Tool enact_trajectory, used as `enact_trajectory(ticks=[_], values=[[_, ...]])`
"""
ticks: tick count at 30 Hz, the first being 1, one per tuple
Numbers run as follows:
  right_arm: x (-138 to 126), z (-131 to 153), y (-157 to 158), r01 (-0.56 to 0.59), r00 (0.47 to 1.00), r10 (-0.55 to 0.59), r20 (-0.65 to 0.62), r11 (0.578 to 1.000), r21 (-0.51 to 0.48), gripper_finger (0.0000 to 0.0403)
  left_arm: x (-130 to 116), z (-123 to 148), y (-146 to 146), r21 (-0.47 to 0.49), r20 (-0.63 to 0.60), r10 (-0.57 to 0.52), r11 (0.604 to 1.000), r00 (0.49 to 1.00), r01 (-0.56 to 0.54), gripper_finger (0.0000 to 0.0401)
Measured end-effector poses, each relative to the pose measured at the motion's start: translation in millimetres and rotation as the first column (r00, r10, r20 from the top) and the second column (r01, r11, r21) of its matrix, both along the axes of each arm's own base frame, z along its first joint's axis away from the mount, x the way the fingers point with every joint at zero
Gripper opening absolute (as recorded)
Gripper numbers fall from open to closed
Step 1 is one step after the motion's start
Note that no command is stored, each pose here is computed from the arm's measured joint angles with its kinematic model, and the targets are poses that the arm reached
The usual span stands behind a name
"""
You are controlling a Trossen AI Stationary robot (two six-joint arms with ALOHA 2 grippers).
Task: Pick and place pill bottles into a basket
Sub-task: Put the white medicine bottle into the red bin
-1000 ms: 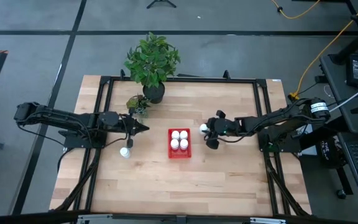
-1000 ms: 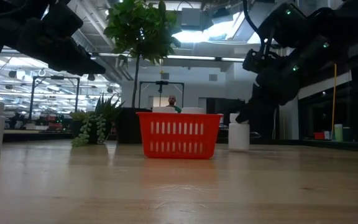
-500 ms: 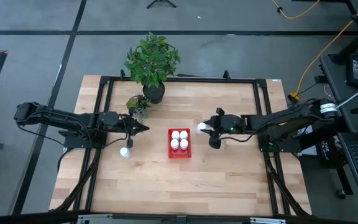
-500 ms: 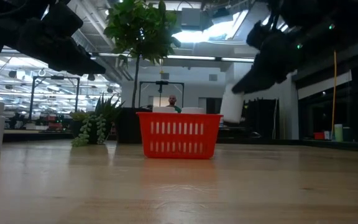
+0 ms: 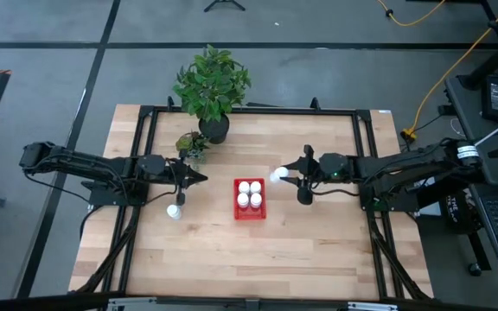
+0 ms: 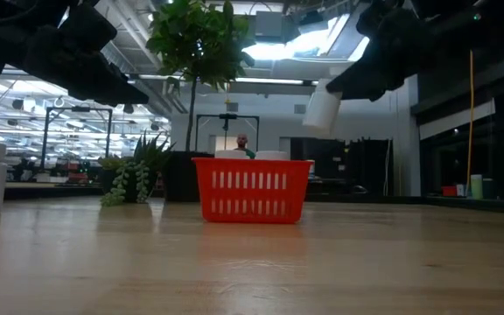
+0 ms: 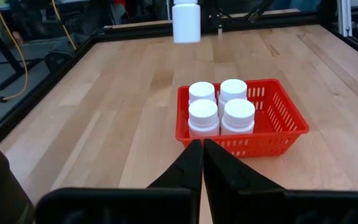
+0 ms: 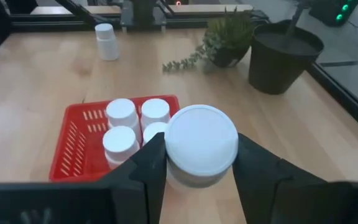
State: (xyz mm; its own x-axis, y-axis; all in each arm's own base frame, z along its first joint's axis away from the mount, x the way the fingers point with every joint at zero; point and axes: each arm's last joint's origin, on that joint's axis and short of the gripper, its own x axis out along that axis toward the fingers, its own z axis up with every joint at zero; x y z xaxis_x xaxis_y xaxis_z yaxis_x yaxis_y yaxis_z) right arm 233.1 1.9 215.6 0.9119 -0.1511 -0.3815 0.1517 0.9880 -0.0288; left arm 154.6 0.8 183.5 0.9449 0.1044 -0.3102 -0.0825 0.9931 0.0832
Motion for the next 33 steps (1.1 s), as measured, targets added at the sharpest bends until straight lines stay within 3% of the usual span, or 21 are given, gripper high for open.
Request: enact_trajectory(ticks=[2, 8, 21, 27, 33], values=[[0.1, -0.1, 0.4, -0.015, 1.0, 0.015, 0.0, 1.0, 0.007, 0.0147, 0.0, 0.0, -0.1, 0.0, 0.0, 0.0, 1.0, 1.0, 0.0, 0.0005], [1.5, 3.0, 8.8, -0.21, 0.977, 0.208, 0.037, 0.977, 0.048, 0.0147, 0.0, 0.0, 0.0, 0.0, 0.0, 0.0, 1.0, 1.0, 0.0, 0.0001], [7.4, 14.2, 32.7, -0.289, 0.955, 0.281, 0.098, 0.954, 0.085, 0.0146, -0.1, 0.1, 0.9, 0.011, 0.001, 0.033, 0.999, 0.999, -0.033, 0.0002], [28.6, 9.1, 44.6, -0.281, 0.96, 0.28, 0.017, 0.959, 0.03, 0.0146, -0.3, 0.1, 2.1, -0.041, 0.008, 0.093, 0.995, 0.996, -0.092, 0.001], [53.8, 6.2, 51.4, -0.286, 0.957, 0.287, -0.029, 0.957, 0.036, 0.0146, -0.3, 0.1, 2.1, -0.06, 0.01, 0.099, 0.993, 0.995, -0.098, 0.0011]])
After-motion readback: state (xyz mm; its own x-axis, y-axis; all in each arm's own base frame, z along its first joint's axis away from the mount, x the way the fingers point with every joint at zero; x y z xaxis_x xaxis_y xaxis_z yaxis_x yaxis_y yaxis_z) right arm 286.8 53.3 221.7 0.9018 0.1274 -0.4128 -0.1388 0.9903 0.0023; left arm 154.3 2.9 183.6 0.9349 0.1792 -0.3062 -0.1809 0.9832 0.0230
